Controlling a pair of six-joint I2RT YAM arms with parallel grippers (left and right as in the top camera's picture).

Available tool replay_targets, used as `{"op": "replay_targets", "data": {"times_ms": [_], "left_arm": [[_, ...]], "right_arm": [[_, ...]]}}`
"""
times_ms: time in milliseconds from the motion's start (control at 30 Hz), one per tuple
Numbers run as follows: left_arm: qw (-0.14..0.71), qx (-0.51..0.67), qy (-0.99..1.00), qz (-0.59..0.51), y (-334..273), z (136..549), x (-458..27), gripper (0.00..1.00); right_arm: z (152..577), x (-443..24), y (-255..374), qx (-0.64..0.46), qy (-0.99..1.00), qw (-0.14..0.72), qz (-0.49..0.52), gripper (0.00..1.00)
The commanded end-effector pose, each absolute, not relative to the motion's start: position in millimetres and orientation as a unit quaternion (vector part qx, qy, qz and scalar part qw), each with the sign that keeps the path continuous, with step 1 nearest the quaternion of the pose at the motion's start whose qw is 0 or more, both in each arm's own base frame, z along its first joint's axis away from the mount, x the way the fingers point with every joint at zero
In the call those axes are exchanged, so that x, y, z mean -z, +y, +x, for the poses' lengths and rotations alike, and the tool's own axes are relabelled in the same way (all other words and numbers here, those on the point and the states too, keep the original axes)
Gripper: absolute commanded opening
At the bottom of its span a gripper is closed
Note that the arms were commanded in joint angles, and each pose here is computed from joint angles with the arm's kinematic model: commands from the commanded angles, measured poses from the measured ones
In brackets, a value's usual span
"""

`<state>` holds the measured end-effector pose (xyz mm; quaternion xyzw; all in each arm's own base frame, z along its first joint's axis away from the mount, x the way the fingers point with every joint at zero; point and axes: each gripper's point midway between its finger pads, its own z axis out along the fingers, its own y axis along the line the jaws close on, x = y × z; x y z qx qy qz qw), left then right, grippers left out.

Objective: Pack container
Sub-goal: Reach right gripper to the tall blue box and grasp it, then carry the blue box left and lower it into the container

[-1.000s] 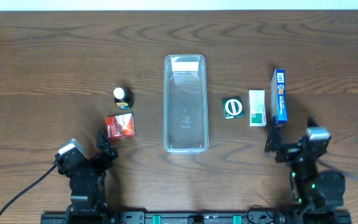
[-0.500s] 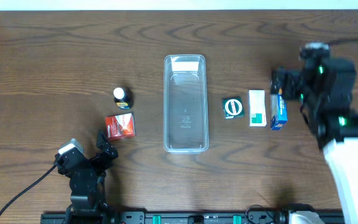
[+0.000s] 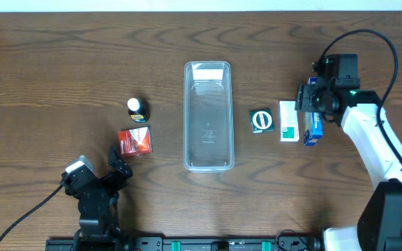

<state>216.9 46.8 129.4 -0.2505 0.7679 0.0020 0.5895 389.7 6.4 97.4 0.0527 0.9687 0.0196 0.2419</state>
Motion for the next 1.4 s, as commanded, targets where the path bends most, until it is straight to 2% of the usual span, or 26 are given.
{"op": "replay_targets", "data": {"times_ms": [0,133,300,367,400,600,800,933,1033,1200,1367], "left_arm": [[0.582,-0.006,0.772,-0.256,49,216,-120,0.98],[0.582,-0.006,0.772,-0.256,49,216,-120,0.98],[0.582,-0.006,0.772,-0.256,49,216,-120,0.98],[0.582,-0.006,0.772,-0.256,49,216,-120,0.98],[0.582,-0.006,0.772,-0.256,49,216,-120,0.98],[0.582,-0.006,0.772,-0.256,49,216,-120,0.98],[0.582,-0.006,0.772,-0.256,49,216,-120,0.98],[0.582,-0.006,0.772,-0.256,49,216,-120,0.98],[0.582,-0.006,0.772,-0.256,49,216,-120,0.98],[0.582,-0.006,0.772,-0.256,49,216,-120,0.98],[0.582,-0.006,0.772,-0.256,49,216,-120,0.98]], "right_arm": [[387,-96,-11,0.013,0.968,0.232,0.095,0.67],[382,-93,-18,0.035,0.969,0.221,0.103,0.62],[379,-91,-18,0.035,0.970,0.217,0.102,0.42],[379,-90,-18,0.036,0.971,0.215,0.103,0.42],[378,-89,-18,0.036,0.971,0.214,0.103,0.45],[371,-75,-18,0.038,0.975,0.196,0.102,0.44],[374,-75,-17,0.033,0.974,0.202,0.101,0.22],[378,-83,-14,0.028,0.972,0.212,0.100,0.16],[385,-106,-8,0.019,0.966,0.238,0.094,0.13],[399,-185,30,-0.030,0.946,0.317,0.063,0.04],[397,-255,94,-0.086,0.918,0.386,0.024,0.03]]}}
